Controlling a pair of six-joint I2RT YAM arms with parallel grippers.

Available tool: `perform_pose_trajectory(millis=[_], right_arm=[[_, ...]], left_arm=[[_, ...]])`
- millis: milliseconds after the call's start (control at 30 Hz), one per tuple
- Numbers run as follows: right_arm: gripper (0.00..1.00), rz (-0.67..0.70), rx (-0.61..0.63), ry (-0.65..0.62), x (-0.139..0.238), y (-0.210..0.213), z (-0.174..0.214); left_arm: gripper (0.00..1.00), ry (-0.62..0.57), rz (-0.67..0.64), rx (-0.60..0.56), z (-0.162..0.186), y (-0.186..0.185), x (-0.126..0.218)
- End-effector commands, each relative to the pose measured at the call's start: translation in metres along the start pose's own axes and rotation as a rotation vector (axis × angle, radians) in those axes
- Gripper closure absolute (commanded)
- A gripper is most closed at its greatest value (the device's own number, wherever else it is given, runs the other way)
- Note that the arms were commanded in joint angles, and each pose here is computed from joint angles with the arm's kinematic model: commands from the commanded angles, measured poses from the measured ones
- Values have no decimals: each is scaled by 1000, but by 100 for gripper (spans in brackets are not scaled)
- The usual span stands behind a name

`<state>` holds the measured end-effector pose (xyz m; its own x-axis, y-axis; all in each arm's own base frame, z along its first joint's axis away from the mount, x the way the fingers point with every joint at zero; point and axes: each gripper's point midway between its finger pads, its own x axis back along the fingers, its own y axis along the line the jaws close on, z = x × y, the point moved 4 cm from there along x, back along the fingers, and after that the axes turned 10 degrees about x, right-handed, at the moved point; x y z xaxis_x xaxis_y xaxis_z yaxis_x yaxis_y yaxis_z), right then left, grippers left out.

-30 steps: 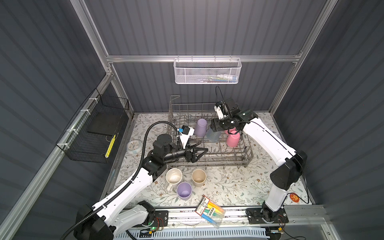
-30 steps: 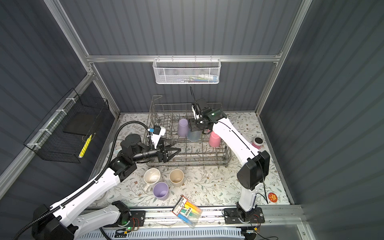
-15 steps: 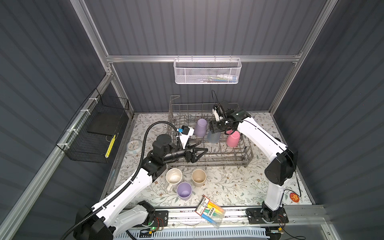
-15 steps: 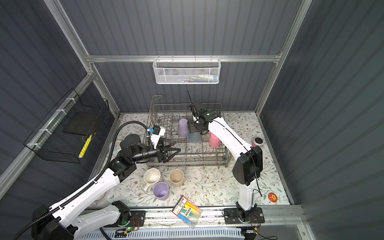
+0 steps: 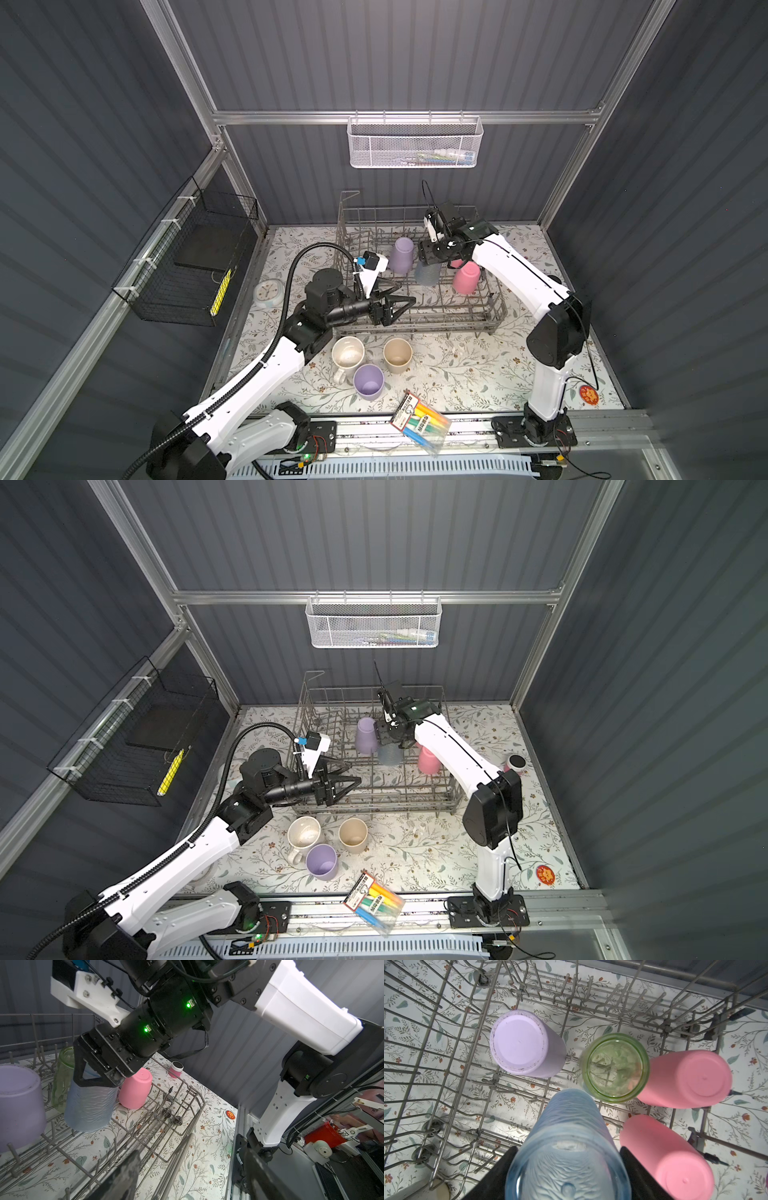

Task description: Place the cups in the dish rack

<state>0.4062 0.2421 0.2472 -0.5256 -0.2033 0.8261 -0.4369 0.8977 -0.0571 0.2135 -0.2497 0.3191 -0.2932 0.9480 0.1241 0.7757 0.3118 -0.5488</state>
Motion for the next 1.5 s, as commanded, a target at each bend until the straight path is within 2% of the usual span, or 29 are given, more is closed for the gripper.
perform_pose_trajectory(millis=[0,333,600,900,1100,1300,1467], right_arm=[[52,1,-4,-15,-6,-1,-7],[49,-6,-21,18,-19,0,3],[32,5,-31,44,-25,-1,15],[9,-8,-40,20,-14,-1,14],[2,-36,-62,-42,8,0,7],[1,-36,-72,-120,48,-5,2],[1,-47,-79,-227,94,-10,13]], left_arm=[[22,-1,-10,-16,2,1,4],[22,0,-11,-17,3,1,4],[22,1,-5,-16,3,1,3],[22,-1,-3,-20,1,-1,4],[22,-1,-3,-22,-1,-2,5],[22,2,-12,-27,-3,-4,6],[22,47,-33,-27,-6,-7,8]])
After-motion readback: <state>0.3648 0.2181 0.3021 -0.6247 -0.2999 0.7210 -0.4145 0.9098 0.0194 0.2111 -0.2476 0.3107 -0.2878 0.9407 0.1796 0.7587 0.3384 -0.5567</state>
